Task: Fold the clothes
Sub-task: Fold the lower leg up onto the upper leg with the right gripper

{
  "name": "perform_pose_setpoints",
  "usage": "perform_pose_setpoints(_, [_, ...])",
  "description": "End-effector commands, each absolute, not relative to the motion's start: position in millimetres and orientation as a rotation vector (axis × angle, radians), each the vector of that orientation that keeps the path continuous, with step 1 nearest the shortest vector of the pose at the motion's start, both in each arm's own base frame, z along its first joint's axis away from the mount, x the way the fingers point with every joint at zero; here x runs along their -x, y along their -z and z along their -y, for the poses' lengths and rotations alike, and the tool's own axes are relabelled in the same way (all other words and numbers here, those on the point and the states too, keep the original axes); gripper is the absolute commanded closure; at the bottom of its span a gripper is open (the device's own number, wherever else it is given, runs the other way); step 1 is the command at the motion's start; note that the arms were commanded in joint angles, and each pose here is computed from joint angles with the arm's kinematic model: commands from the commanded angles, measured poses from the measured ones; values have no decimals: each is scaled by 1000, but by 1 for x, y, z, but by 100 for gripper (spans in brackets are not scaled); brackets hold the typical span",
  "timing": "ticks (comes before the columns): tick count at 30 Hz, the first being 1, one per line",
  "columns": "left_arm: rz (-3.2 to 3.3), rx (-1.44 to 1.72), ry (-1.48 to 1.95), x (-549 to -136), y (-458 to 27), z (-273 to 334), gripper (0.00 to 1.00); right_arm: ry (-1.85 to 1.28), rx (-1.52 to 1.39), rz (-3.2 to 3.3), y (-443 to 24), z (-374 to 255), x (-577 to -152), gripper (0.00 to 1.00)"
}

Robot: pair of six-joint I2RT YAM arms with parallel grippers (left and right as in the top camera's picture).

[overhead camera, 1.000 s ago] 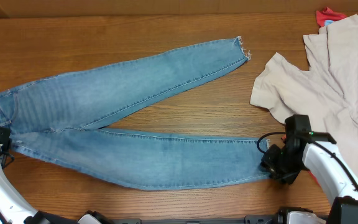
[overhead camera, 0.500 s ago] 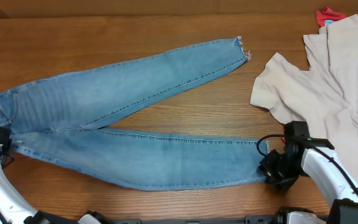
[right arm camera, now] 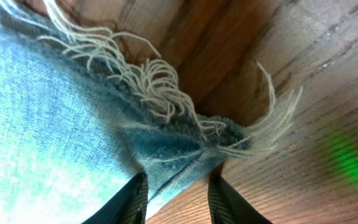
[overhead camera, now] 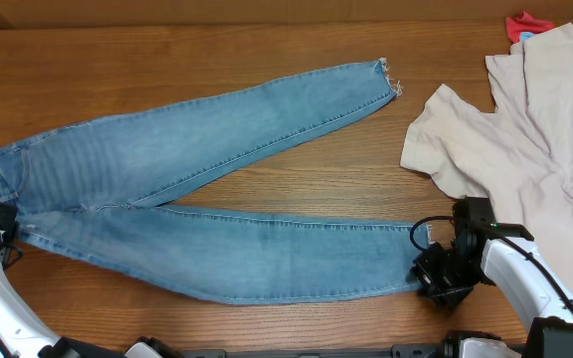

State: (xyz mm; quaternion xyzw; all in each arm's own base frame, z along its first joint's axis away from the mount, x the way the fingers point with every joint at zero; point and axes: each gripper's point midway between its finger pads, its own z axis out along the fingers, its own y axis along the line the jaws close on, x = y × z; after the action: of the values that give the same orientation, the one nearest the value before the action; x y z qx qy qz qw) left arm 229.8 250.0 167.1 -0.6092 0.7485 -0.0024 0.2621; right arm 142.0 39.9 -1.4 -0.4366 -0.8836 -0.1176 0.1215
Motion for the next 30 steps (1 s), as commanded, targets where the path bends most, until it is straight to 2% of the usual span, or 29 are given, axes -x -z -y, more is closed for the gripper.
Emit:
perform_pose_setpoints(1, [-2026, 1609, -16, -234, -176, -255, 96, 323, 1310, 2579, 4, -37, -143, 68])
perform_pose_setpoints(6, [-2026, 1609, -15, -234, -176, -255, 95, 327, 1312, 2586, 5, -36, -145, 75])
perform_pose_setpoints(17, [-2028, 1611, -15, -234, -176, -255, 95, 275, 1373, 2628, 8, -26, -155, 75])
perform_pose_setpoints(20, [-2028, 1611, -15, -234, -176, -255, 96, 282, 1377, 2645, 9, -25, -159, 94])
perform_pose_setpoints(21, [-2029, 1611, -14, -234, -176, -255, 96, 282, 1377, 2645, 9, -25, -159, 96])
perform_pose_setpoints(27, [-2030, 1612, -14, -233, -176, -254, 95, 295, 1339, 2681, 8, -25, -163, 96])
perform_pose_setpoints(30, [-2031, 1613, -14, -233, -176, -254, 96, 325, 1301, 2759, -5, -22, -185, 96])
